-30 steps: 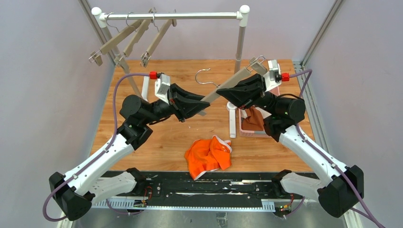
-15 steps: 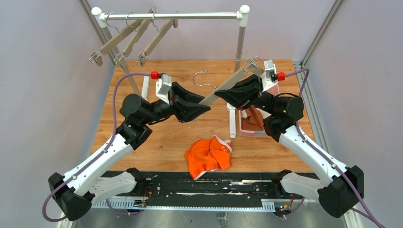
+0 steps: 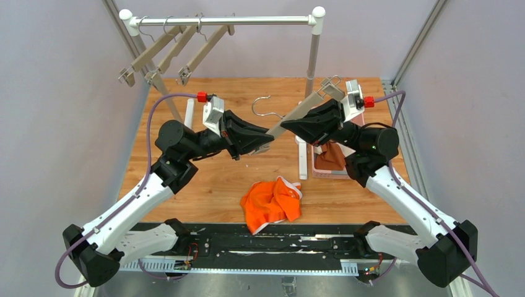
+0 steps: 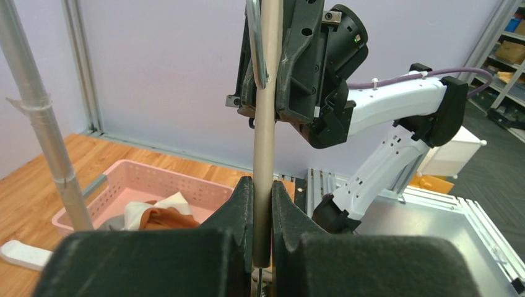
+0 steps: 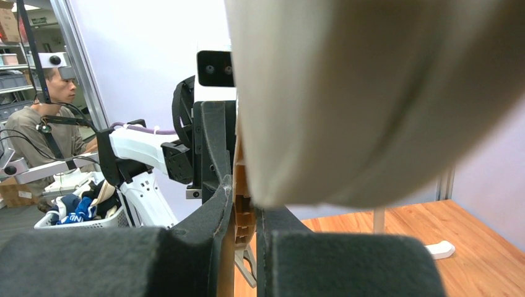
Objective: Remove the underwear clipped to the hanger
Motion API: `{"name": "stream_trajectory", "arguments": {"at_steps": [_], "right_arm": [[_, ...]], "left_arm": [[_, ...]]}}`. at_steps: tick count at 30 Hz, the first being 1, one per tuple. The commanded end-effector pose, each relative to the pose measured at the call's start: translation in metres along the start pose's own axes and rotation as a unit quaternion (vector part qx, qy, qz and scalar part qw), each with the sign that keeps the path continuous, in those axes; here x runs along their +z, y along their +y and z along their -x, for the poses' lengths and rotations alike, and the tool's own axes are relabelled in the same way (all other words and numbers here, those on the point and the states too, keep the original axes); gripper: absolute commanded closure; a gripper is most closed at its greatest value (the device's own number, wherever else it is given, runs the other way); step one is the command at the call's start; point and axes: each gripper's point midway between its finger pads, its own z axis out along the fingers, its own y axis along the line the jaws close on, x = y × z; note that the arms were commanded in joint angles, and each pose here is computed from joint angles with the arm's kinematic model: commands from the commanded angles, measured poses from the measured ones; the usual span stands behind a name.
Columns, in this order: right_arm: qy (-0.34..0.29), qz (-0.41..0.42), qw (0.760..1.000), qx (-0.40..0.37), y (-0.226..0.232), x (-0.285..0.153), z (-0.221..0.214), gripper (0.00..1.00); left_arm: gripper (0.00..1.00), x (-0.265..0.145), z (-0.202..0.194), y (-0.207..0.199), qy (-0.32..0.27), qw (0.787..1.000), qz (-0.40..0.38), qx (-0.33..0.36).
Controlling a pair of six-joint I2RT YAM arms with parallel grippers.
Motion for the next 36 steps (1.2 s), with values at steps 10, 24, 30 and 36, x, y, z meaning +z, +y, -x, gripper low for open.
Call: {"name": "stream_trajectory", "arguments": {"at_steps": [10, 24, 30, 36], "right_arm": [[-0.002, -0.013, 1.000, -0.021, 0.000, 0.001, -0.001, 0.83], [0.042, -0.079, 0.995, -0.033, -0.017, -0.014, -0.023, 0.17], [0.146, -0.160, 0.975, -0.040, -0.034, -0.042, -0.075, 0.17], [0.360, -0.298, 0.880, -0.087, -0.056, -0.110, -0.167, 0.17]], "left_arm": [[1.00, 0.005, 0.015, -0.027, 0.003, 0.998, -0.055, -0.001], [1.00, -0.023, 0.009, -0.009, 0.061, 0.996, 0.056, 0.039], [1.00, -0.065, 0.014, 0.026, 0.114, 0.967, 0.214, 0.078], [1.00, -0.101, 0.007, 0.058, 0.189, 0.919, 0.336, 0.080]]}}
